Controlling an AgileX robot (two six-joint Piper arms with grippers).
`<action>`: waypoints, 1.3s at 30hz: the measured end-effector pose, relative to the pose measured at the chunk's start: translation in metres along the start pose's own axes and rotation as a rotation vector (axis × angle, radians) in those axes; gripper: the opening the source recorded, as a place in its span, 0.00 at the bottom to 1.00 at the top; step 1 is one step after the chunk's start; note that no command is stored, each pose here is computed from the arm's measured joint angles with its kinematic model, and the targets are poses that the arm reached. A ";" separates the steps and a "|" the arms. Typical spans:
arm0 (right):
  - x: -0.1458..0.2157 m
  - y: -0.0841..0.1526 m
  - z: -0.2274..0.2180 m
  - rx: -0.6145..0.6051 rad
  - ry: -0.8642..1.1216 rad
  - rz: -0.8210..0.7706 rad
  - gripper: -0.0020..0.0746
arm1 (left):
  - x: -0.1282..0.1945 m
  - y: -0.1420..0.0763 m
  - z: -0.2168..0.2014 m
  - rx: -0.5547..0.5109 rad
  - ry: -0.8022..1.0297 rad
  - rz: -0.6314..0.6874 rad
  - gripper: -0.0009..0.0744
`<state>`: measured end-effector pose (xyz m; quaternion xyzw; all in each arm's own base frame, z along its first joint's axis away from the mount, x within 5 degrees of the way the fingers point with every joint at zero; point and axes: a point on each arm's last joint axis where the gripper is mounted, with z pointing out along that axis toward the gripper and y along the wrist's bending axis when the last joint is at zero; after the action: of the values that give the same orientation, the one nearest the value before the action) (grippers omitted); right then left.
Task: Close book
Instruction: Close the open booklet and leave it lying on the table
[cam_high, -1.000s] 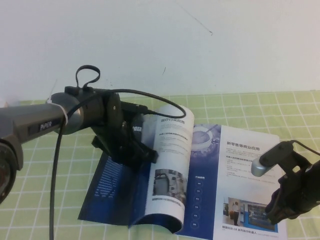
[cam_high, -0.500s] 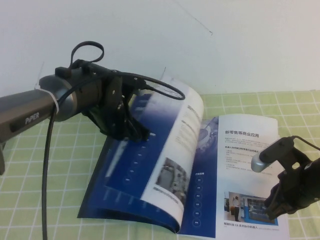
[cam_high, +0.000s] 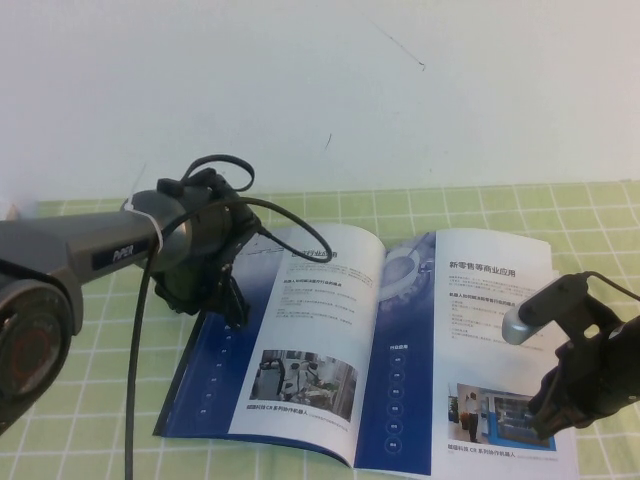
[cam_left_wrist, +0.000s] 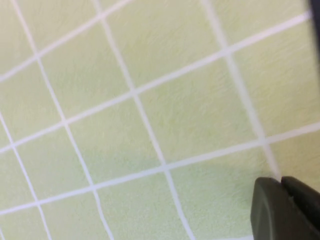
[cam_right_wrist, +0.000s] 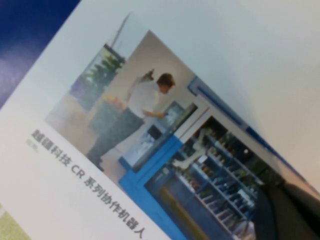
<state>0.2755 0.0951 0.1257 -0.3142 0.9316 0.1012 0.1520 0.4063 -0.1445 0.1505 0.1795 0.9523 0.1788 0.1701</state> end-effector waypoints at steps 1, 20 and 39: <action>0.000 0.000 0.000 0.000 0.000 0.000 0.02 | 0.001 -0.001 0.003 -0.006 0.014 -0.003 0.01; -0.001 -0.002 0.010 -0.021 0.026 0.016 0.02 | -0.002 -0.040 -0.015 0.186 0.016 0.060 0.01; -0.001 -0.002 0.010 -0.023 0.027 0.016 0.02 | -0.029 -0.048 -0.069 0.175 -0.044 -0.012 0.01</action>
<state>0.2796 0.0974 0.1170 -0.3098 0.9349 0.1089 0.1348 0.3913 -0.2176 0.1988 0.1917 0.9614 0.0900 0.1756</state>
